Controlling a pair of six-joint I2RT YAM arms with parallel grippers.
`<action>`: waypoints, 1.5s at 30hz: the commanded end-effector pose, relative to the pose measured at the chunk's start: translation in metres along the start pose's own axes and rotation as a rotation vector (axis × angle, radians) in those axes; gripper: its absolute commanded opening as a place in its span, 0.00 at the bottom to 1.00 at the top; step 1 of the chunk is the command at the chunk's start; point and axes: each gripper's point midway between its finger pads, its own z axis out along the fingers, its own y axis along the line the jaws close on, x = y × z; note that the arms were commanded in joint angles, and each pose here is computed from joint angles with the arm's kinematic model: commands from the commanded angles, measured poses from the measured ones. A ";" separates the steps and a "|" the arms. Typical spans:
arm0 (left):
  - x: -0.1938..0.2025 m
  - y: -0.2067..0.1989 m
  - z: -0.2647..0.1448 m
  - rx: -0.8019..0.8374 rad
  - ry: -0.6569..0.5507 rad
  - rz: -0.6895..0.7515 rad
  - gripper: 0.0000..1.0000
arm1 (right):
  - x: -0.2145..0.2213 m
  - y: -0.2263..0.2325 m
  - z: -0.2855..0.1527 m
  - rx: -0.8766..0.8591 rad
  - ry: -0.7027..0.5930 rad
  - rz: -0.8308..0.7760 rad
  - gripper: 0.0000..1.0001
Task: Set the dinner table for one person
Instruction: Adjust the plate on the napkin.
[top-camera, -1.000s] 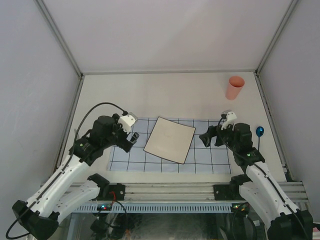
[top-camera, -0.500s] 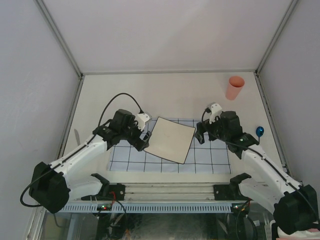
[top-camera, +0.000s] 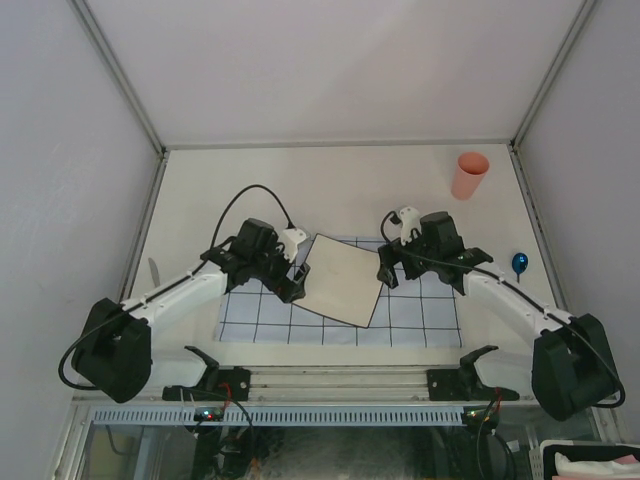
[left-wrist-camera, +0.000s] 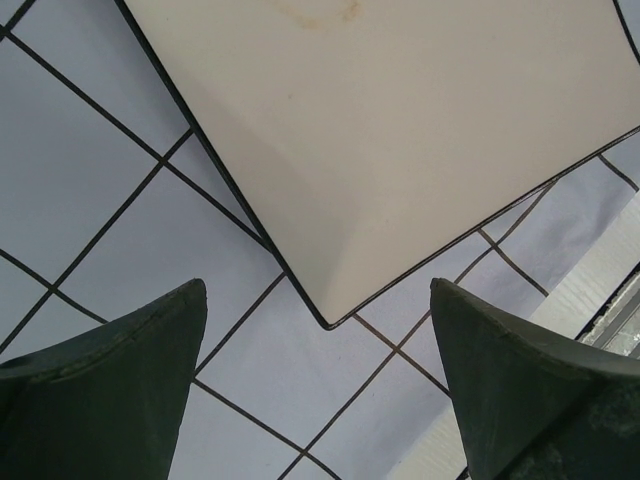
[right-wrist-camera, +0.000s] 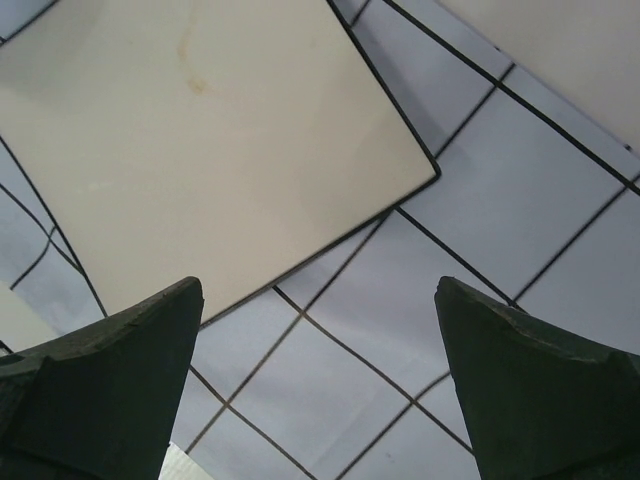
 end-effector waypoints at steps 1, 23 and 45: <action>-0.013 0.002 -0.010 -0.024 -0.008 0.033 0.96 | -0.031 0.020 0.009 -0.113 -0.106 -0.029 1.00; 0.002 -0.021 0.028 0.300 0.141 -0.224 0.92 | -0.025 0.016 0.025 -0.204 -0.016 0.186 1.00; -0.002 -0.012 0.018 0.333 0.134 -0.209 0.88 | -0.014 0.001 0.047 -0.266 0.083 0.325 1.00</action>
